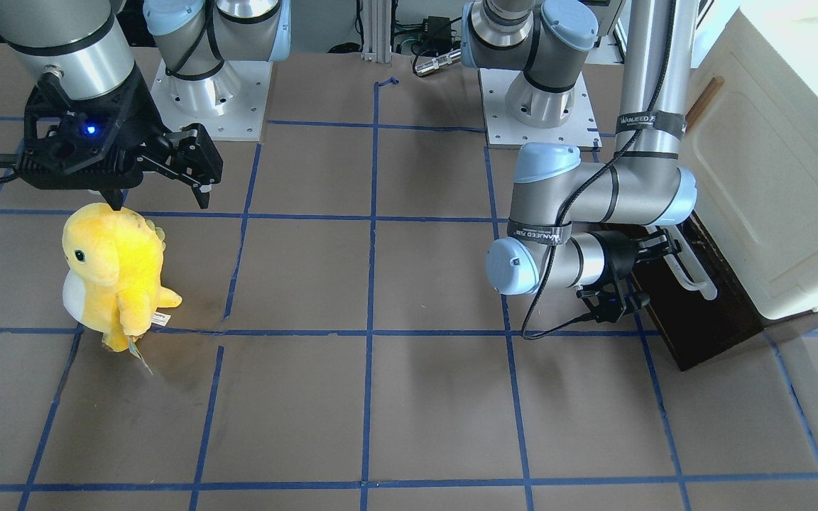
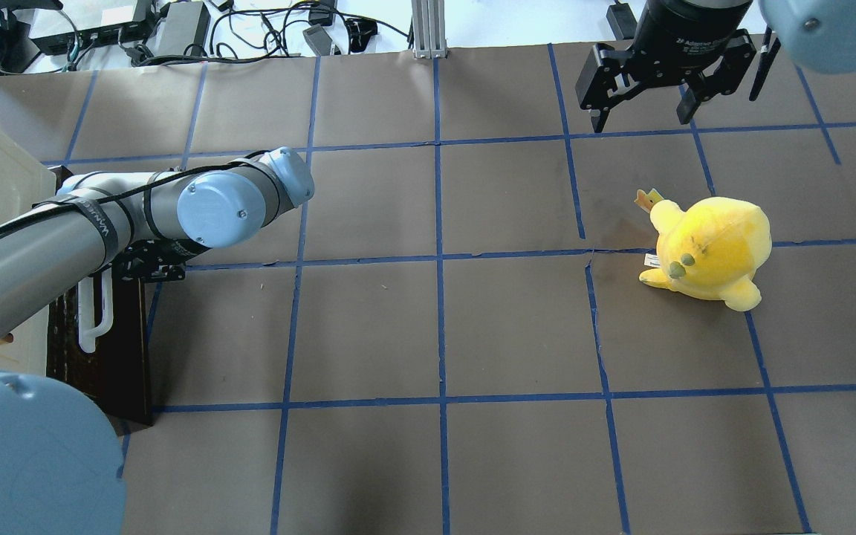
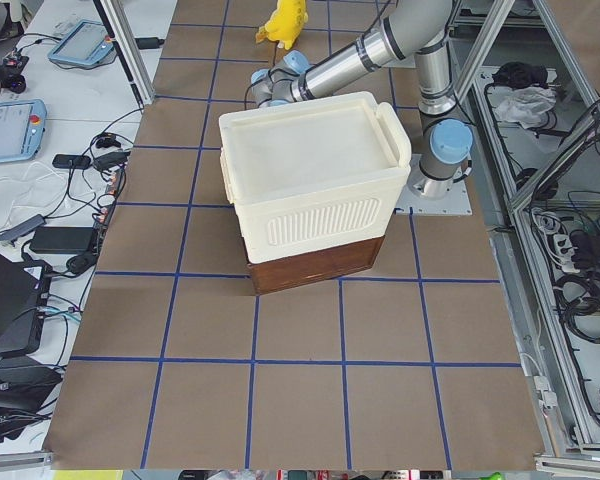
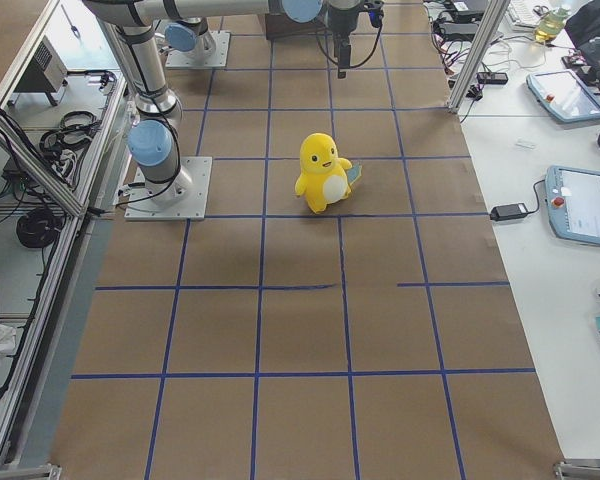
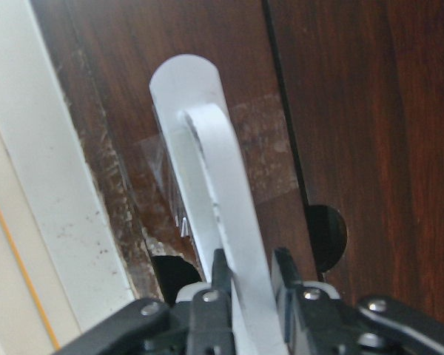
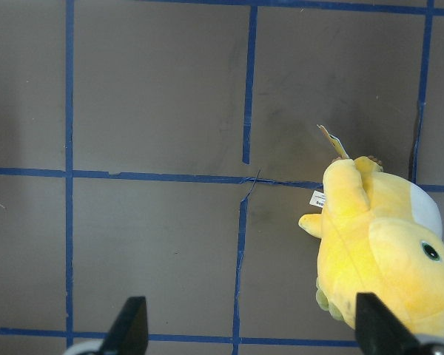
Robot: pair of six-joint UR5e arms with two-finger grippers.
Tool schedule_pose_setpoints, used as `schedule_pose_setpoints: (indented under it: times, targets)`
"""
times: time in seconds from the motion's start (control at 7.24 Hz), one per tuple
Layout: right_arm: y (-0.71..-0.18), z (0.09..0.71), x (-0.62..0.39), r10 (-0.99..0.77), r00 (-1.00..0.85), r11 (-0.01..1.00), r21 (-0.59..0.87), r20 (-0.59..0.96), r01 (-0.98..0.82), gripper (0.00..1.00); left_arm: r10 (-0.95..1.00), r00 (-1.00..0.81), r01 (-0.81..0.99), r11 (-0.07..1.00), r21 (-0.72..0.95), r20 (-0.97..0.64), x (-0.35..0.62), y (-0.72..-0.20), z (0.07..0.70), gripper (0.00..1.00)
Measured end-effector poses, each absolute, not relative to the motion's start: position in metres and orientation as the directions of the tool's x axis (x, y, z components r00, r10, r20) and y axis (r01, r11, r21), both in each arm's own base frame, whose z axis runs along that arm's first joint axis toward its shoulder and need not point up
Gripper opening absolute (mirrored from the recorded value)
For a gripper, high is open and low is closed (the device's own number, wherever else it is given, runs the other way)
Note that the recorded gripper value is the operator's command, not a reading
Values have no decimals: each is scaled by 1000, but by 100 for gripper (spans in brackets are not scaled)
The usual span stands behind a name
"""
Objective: Pull drawer sideways
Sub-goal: 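Pull the drawer handle away from the cabinet with the left gripper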
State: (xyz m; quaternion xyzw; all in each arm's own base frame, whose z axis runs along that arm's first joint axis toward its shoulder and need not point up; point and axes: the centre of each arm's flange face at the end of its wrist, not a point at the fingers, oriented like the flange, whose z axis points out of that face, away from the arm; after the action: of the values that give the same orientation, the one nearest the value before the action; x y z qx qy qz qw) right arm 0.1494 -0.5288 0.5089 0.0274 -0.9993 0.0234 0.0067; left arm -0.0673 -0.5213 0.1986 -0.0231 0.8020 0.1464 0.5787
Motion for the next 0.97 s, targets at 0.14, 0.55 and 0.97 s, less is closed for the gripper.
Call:
schedule_pose_setpoints:
  times: [0.14, 0.55, 0.97]
  targets:
    - [-529, 509, 149, -55, -998, 997, -46, 15, -55, 100, 133, -330, -206, 956, 209, -935, -68, -521, 198, 18]
    - [-529, 509, 149, -55, -998, 997, -46, 15, -55, 100, 137, -330, -199, 957, 210, -934, -73, -521, 197, 18]
    - [-529, 509, 149, -55, -998, 997, -46, 15, -55, 100, 143, -325, -161, 966, 203, -935, -94, -519, 196, 18]
